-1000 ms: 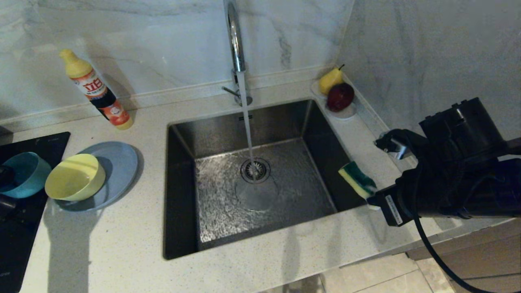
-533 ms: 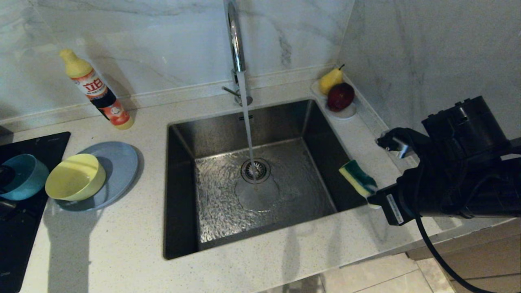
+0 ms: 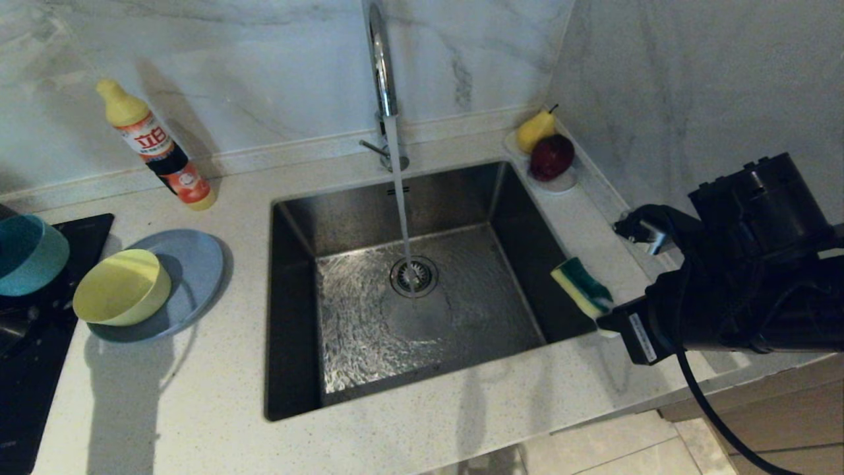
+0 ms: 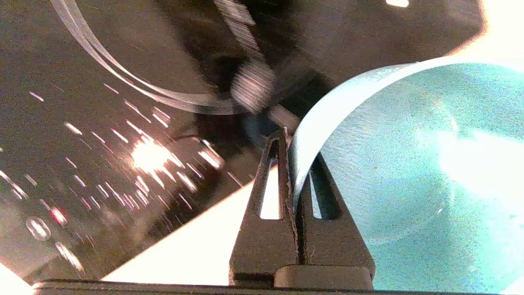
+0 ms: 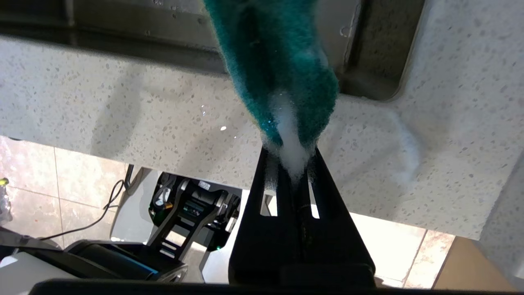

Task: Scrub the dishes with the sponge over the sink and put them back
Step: Pick up a bowl and the sponge

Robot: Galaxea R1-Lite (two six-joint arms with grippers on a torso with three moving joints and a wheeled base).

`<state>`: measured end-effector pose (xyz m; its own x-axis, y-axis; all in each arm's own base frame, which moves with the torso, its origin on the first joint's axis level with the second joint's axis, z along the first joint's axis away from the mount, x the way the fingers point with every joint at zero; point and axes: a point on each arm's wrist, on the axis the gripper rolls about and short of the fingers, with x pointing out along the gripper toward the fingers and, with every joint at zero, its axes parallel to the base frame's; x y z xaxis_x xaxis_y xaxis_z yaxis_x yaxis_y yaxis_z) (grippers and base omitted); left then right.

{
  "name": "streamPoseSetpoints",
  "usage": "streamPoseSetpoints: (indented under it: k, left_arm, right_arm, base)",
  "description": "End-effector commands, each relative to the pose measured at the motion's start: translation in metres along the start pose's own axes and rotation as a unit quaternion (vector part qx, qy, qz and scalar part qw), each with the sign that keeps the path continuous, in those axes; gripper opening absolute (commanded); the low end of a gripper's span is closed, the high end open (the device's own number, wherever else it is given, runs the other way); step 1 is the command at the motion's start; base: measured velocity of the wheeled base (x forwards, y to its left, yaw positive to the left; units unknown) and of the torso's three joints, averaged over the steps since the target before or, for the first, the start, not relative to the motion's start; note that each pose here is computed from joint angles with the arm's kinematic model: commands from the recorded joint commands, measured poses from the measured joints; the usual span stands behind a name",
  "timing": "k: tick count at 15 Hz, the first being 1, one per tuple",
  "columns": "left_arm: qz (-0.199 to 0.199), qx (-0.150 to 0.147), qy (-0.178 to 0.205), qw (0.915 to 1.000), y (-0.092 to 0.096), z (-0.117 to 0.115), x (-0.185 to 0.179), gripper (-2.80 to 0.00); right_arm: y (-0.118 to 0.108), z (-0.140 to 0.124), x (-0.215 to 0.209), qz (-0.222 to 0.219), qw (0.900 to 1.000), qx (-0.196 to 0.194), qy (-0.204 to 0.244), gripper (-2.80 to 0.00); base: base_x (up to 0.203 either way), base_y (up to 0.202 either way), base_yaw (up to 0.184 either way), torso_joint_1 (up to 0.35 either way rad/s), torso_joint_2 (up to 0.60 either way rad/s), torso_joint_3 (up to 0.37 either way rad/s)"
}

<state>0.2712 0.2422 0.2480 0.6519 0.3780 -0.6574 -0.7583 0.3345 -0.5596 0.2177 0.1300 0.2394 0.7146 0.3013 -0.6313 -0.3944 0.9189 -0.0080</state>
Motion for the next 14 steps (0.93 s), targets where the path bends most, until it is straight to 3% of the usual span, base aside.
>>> streamPoseSetpoints:
  k: [1,4,6,9,12,14]
  left_arm:
    - [-0.075,0.024,-0.023,0.9967,-0.021,-0.007,-0.068,-2.8]
    - [-0.148,0.115,-0.023,0.982,-0.039,-0.038,-0.129,-2.8]
    - [-0.206,0.196,-0.012,0.9586,-0.052,-0.071,-0.164,-2.8]
    - [-0.285,0.273,0.026,0.9186,-0.069,-0.113,-0.198,-2.8]
    - [-0.307,0.34,0.068,0.8864,-0.085,-0.151,-0.206,-2.8]
    - [-0.294,0.378,0.087,0.8736,-0.1,-0.178,-0.195,-2.8]
  right_arm:
    - [0.0,-0.002,0.001,-0.001,1.0,0.001,0.005,-2.8]
    - [0.0,-0.002,-0.003,0.0,1.0,0.0,0.001,-2.8]
    - [-0.001,-0.002,-0.004,0.0,1.0,0.0,0.0,-2.8]
    - [-0.001,-0.002,-0.006,0.0,1.0,0.002,-0.001,-2.8]
    - [-0.001,-0.005,-0.008,-0.001,1.0,0.002,-0.004,-2.8]
    - [-0.002,-0.004,-0.01,-0.001,1.0,0.002,-0.006,-2.8]
  base:
    - [0.0,0.0,0.0,0.0,0.0,0.0]
    - [0.0,0.0,0.0,0.0,0.0,0.0]
    - [0.0,0.0,0.0,0.0,0.0,0.0]
    - [0.0,0.0,0.0,0.0,0.0,0.0]
    - [0.0,0.0,0.0,0.0,0.0,0.0]
    - [0.0,0.0,0.0,0.0,0.0,0.0]
